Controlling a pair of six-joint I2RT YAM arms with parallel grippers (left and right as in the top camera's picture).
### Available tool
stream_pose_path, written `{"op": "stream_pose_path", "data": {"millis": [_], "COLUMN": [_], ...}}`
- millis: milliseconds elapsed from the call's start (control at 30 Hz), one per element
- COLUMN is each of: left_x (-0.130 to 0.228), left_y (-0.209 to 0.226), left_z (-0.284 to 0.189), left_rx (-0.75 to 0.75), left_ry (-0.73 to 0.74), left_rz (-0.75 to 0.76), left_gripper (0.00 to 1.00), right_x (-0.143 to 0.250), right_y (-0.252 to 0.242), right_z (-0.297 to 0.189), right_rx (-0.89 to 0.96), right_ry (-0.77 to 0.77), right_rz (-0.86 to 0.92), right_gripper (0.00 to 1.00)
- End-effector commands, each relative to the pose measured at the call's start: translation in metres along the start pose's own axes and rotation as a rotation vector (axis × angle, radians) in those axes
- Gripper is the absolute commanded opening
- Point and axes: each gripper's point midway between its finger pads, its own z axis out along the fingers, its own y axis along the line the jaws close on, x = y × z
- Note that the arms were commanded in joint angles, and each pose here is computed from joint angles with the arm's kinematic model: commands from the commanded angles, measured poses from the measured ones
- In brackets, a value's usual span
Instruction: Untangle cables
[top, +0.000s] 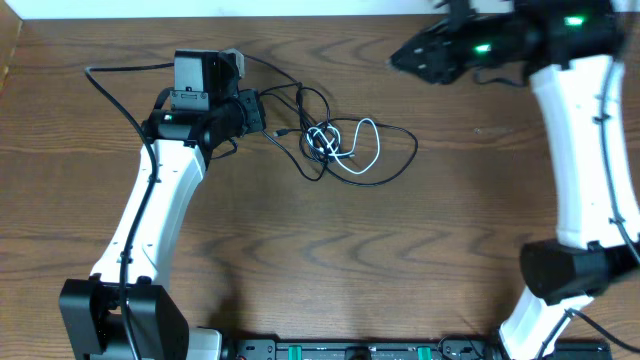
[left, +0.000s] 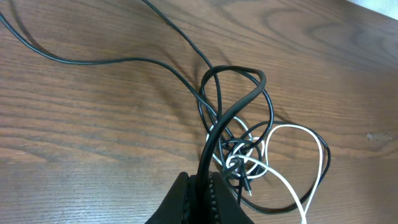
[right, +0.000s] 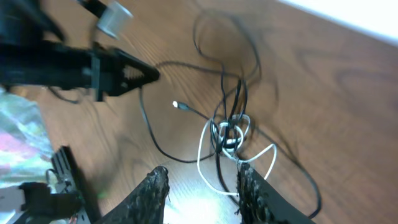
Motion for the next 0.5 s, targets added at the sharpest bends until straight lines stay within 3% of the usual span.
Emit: {"op": "stream_pose_path", "data": {"millis": [0,267,467], "left_x": [-0.002,-0.001,0.002], "left_y": [-0.004,-0.003,-0.002], "left_z": [-0.002,-0.002,-0.002], "left_rx": [0.022,0.020,0.017], "left_ry": [0.001,0.007,0.019], "left_rz": [0.027,0.025,0.021], "left_gripper": [0.07,0.07,0.07], "right_x": [0.017,0.047,0.077], "right_y": [-0.020,-0.019,-0.008], "right_z": [0.041,0.124,0.176], "right_rx": [0.116,0.073,-0.124], "right_ry": [0.111,0.261,0.352], "right_rz": [0.082,0.118,0.141], "right_gripper": [0.37,0.43,0.49]}}
